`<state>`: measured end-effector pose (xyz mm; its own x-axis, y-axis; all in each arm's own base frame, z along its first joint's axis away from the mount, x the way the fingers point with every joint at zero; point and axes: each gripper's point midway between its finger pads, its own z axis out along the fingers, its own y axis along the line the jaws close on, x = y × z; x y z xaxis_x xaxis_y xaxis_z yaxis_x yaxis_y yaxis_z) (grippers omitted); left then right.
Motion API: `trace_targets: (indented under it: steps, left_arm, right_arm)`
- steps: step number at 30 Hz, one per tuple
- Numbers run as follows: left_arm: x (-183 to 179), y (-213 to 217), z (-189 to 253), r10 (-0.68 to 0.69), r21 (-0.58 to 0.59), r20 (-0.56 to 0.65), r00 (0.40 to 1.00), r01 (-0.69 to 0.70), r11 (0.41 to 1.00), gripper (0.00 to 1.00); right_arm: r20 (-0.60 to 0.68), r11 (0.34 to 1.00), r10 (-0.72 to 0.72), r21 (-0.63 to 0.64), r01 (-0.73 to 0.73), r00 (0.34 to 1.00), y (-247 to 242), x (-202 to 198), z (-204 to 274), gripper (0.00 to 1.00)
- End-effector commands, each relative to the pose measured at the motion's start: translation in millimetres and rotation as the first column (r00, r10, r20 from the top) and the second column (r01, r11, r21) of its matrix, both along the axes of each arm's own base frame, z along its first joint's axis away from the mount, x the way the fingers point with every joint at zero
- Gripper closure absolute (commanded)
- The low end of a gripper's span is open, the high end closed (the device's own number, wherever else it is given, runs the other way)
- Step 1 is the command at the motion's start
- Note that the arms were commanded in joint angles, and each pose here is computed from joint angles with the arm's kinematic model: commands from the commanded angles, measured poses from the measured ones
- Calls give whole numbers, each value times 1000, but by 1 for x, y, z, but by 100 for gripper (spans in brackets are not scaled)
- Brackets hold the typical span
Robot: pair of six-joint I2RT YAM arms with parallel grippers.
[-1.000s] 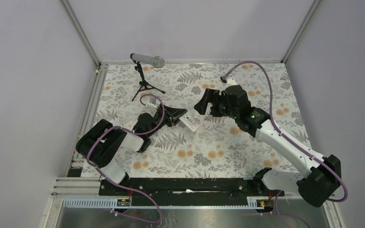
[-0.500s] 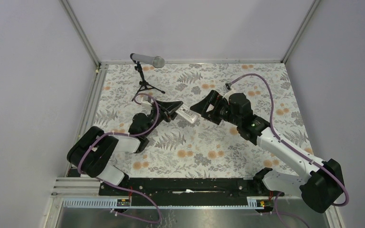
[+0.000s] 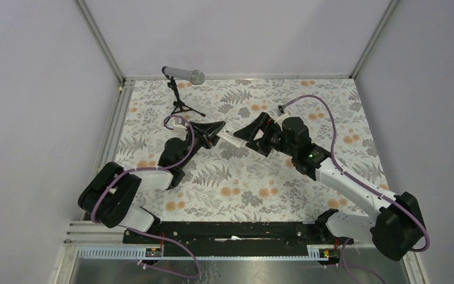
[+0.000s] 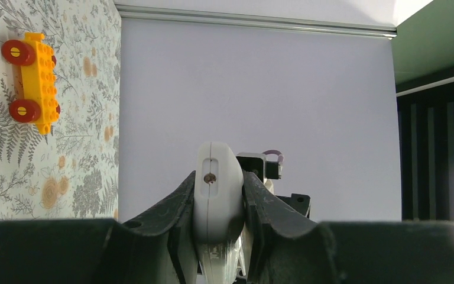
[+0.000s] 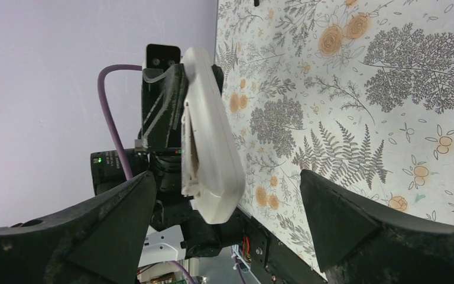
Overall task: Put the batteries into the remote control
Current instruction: Load the battery cover into the remote control.
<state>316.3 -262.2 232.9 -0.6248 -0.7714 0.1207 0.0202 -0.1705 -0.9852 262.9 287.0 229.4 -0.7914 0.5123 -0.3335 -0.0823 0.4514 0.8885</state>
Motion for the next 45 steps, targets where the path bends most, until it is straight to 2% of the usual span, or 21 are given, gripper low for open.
trace_targets:
  steps: [1, 13, 21, 30, 37, 45]
  left_arm:
    - [2, 2, 44, 24, -87, 79, 997, -17, 996, 100]
    - [-9, -5, 58, -2, -120, 97, 995, 14, 993, 100]
    - [-14, -8, 71, -2, -86, 187, 982, 18, 996, 100]
    - [-22, -16, 60, -59, 3, 258, 964, 60, 998, 100]
    - [-28, -18, 41, -91, 26, 249, 964, 87, 996, 100]
    - [-34, -17, 45, -104, 47, 276, 955, 95, 994, 100]
  right_arm:
    - [1, 1000, 14, 22, -14, 1000, 7, 4, -1, 3]
    - [-59, 1000, 11, 12, -10, 998, 16, 12, -27, 6]
    - [-107, 999, 31, 26, -28, 994, 16, 4, -37, 13]
    - [4, 996, 68, 51, -68, 998, 19, 4, 5, 4]
    - [46, 994, 59, 86, -62, 997, 19, 12, 25, 0]
    - [-22, 989, 50, 142, -47, 998, 19, 19, 18, 1]
